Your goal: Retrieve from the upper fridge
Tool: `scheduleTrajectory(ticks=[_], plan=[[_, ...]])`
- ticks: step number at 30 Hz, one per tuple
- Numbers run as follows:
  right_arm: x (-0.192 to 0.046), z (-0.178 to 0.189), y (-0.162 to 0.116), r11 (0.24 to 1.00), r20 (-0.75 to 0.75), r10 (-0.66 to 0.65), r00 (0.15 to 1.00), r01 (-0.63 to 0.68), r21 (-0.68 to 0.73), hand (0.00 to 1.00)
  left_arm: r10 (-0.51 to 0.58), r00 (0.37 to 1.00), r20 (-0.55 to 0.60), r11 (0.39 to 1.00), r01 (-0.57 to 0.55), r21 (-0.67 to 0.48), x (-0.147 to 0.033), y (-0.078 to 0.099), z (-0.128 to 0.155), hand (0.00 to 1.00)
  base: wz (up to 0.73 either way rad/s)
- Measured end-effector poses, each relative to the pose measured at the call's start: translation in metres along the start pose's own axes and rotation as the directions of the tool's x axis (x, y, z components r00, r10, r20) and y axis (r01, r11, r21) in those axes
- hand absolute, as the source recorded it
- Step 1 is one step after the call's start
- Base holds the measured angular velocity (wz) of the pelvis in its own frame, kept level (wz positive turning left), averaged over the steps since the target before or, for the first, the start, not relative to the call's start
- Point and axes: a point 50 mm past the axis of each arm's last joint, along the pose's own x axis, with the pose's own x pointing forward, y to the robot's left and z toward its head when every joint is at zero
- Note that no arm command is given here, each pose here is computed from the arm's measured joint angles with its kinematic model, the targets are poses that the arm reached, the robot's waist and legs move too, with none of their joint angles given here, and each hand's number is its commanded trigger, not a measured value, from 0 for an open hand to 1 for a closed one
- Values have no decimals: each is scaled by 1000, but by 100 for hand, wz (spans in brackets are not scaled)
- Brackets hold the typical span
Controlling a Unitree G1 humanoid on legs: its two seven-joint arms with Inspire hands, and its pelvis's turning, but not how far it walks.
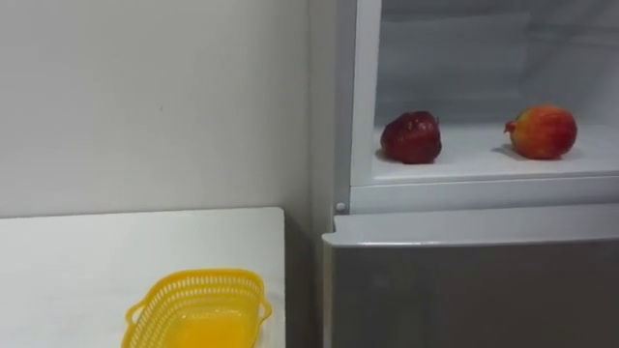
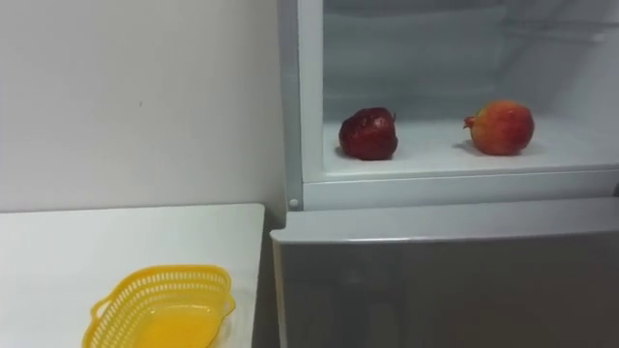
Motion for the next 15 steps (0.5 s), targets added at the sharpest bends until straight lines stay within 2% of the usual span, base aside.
scheduleTrajectory(ticks=[2, 8, 12, 15], plan=[[0, -2, 2, 1000, -6, -10, 1000, 10, 2, 0, 0, 1000, -8, 998, 1, 64, 0, 1, -1, 0, 0], [0, -4, 1, 999, -6, -47, 999, 47, 7, 0, 12, 1000, -16, 988, -9, 155, 0, 3, -4, 0, -9], [-1, 4, -4, 994, 37, -113, 993, 113, 15, 0, 8, 1000, -18, 988, -5, 156, 0, 2, -5, 0, -1], [-6, 25, -16, 980, 142, -193, 971, 184, 75, 0, 6, 1000, -3, 988, -6, 156, 0, 3, -2, 0, -6]])
